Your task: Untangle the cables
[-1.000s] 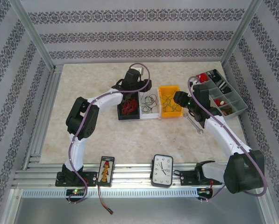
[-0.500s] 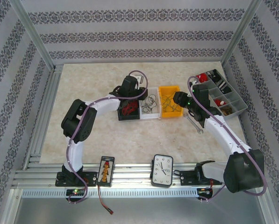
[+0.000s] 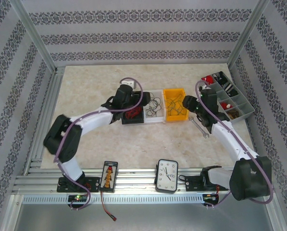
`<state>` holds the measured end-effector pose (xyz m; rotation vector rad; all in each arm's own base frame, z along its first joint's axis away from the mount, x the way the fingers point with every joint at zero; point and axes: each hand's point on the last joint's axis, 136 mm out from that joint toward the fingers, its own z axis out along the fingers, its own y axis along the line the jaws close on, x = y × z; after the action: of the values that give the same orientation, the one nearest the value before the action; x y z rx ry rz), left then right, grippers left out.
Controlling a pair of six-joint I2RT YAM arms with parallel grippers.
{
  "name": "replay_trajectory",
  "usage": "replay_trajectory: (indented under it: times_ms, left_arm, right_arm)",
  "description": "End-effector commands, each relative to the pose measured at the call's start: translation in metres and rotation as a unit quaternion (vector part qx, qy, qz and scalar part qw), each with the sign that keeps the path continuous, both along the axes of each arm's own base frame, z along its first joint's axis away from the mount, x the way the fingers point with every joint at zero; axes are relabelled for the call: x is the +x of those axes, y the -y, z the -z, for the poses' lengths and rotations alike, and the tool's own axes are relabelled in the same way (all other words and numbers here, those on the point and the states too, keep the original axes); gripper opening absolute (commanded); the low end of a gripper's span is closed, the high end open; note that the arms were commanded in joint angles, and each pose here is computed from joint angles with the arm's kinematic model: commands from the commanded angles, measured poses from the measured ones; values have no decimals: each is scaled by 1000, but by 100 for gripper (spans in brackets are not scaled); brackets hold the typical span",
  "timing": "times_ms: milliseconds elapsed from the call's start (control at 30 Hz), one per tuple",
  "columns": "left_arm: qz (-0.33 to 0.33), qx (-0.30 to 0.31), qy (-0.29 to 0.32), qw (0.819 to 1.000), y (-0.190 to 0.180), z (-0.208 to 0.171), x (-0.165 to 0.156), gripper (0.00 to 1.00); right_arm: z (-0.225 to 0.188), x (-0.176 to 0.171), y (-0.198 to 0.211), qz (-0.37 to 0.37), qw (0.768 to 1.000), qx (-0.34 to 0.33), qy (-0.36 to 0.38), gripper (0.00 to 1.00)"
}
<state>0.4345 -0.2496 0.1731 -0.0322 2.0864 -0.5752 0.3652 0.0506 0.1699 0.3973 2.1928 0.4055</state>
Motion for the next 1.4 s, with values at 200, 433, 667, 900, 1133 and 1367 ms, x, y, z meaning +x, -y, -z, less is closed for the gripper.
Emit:
replay_trajectory:
  times_ms: [200, 433, 667, 900, 1133, 1367]
  left_arm:
    - [-309, 148, -8, 940, -234, -14, -63, 99]
    - [-437, 302, -75, 844, -334, 26, -126, 99]
    - [-412, 332, -81, 844, -331, 69, -106, 99]
    - [-360, 305, 8, 882, -309, 61, -69, 99]
    - [-302, 299, 93, 900, -292, 60, -40, 99]
    - [-243, 271, 111, 925, -274, 66, -42, 99]
  right_arm:
    - [27, -11, 89, 131, 978, -164, 1, 59]
    - [56, 2, 110, 154, 946, -283, 35, 70]
    - [56, 35, 63, 38, 956, -260, 130, 96]
    - [64, 33, 49, -29, 962, -205, 179, 98]
    - [64, 33, 49, -31, 963, -206, 172, 98]
    - [65, 33, 49, -31, 962, -209, 173, 98]
